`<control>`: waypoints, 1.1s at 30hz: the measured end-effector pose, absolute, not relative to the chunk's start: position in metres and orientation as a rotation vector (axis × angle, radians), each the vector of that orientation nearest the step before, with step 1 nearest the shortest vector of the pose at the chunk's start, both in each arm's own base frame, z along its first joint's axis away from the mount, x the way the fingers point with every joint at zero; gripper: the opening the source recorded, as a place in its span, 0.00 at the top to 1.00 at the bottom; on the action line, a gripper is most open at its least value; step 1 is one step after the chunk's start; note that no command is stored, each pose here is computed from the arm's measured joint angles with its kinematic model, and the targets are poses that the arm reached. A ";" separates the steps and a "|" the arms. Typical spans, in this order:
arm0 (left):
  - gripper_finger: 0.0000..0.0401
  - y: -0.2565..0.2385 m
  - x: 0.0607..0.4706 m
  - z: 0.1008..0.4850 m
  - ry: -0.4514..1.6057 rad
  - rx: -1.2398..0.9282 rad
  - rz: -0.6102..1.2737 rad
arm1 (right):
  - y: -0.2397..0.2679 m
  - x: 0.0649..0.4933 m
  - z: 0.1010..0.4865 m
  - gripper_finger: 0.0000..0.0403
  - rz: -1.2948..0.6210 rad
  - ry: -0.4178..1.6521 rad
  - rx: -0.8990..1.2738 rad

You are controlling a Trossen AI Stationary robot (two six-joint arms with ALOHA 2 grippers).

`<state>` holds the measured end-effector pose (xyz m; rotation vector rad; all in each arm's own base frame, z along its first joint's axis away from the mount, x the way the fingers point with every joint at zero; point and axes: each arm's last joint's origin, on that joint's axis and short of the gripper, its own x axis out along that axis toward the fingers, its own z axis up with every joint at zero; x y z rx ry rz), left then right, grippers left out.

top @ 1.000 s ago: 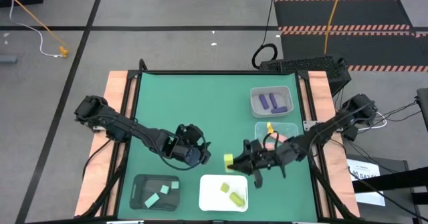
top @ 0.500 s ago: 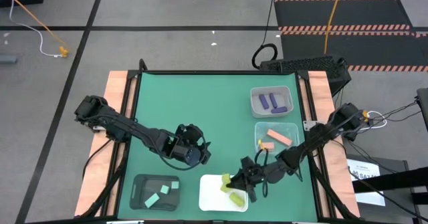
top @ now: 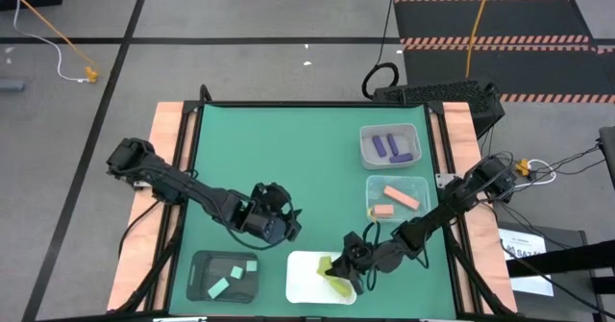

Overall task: Sort & place blocks by color
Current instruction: Put the green block into the white bin, then return to Home Position

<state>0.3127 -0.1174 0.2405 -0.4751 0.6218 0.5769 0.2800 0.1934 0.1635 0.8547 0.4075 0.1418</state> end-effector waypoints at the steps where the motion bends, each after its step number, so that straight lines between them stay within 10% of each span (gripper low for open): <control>1: 0.42 -0.119 0.312 0.241 0.622 -0.477 0.575 | 0.193 0.280 0.164 0.88 0.145 0.407 0.855; 17: 0.42 -0.125 0.310 0.241 0.625 -0.474 0.557 | 0.192 0.280 0.182 0.42 0.223 0.333 0.861; 33: 0.42 -0.109 0.316 0.252 0.607 -0.307 0.498 | 0.134 0.246 0.248 0.38 0.176 0.427 0.570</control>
